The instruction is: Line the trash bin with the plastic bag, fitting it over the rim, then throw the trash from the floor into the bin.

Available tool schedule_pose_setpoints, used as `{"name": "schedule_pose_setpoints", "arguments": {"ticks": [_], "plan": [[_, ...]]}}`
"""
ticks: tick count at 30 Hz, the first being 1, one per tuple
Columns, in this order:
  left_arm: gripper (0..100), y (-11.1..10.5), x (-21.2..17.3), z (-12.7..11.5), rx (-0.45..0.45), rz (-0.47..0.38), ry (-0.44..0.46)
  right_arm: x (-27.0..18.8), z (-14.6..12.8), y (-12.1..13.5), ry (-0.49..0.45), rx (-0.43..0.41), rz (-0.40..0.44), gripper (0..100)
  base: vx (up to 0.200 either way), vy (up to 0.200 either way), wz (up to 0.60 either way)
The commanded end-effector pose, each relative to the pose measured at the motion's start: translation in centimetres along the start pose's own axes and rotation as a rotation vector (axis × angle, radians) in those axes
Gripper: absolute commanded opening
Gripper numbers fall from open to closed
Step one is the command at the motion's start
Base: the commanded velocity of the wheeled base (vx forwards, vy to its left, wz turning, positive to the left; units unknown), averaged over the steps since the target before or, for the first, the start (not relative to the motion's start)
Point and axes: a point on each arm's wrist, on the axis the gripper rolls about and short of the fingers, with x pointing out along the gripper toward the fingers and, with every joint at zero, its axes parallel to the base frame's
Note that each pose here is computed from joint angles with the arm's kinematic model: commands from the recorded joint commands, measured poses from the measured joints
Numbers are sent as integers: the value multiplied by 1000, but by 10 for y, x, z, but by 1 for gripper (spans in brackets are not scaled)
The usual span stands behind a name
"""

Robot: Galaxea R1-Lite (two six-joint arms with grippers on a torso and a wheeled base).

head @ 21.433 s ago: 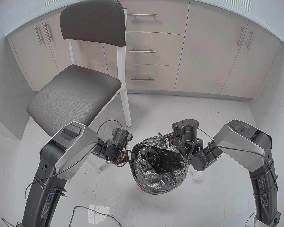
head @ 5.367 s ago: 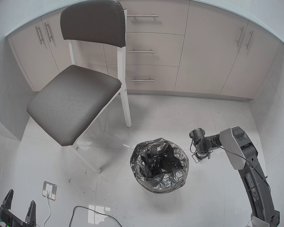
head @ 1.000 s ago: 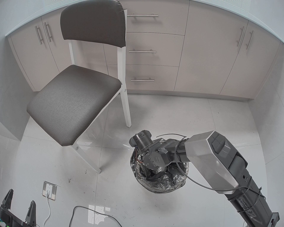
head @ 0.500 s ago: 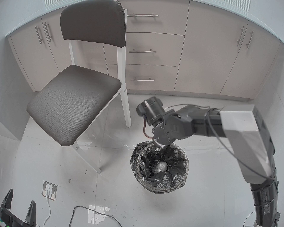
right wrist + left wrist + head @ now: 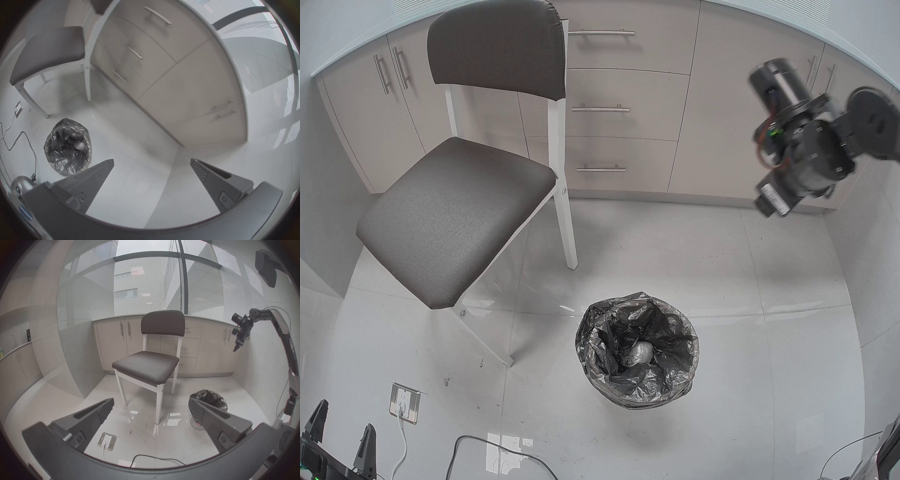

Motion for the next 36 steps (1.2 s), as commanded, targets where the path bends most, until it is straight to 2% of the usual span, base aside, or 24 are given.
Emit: {"name": "schedule_pose_setpoints", "arguments": {"ticks": [1,4,7,9,10,14,21,23,24,26,29,33,36], "plan": [[100,0,0,-5,0,0,1,-101,-93,-140,5,172,-111,100,0,0,0],[100,0,0,-5,0,0,1,-157,-146,-170,-1,250,-140,100,0,0,0],[100,0,0,-5,0,0,1,-218,-197,-177,-74,327,-148,100,0,0,0],[100,0,0,-5,0,0,1,-224,-202,-177,-82,333,-151,100,0,0,0],[100,0,0,-5,0,0,1,-274,-243,-172,-173,404,-217,100,0,0,0],[100,0,0,-5,0,0,1,-344,-307,-150,-343,514,-364,100,0,0,0],[100,0,0,-5,0,0,1,-411,-402,-99,-590,643,-530,100,0,0,0],[100,0,0,-5,0,0,1,-421,-422,-85,-628,668,-567,100,0,0,0],[100,0,0,-5,0,0,1,-421,-422,-85,-628,668,-567,100,0,0,0],[100,0,0,-5,0,0,1,-434,-451,-62,-695,706,-623,100,0,0,0],[100,0,0,-5,0,0,1,-444,-475,-37,-753,736,-681,100,0,0,0],[100,0,0,-5,0,0,1,-451,-494,-14,-819,749,-721,100,0,0,0],[100,0,0,-5,0,0,1,-452,-499,-6,-861,732,-706,100,0,0,0]]}}
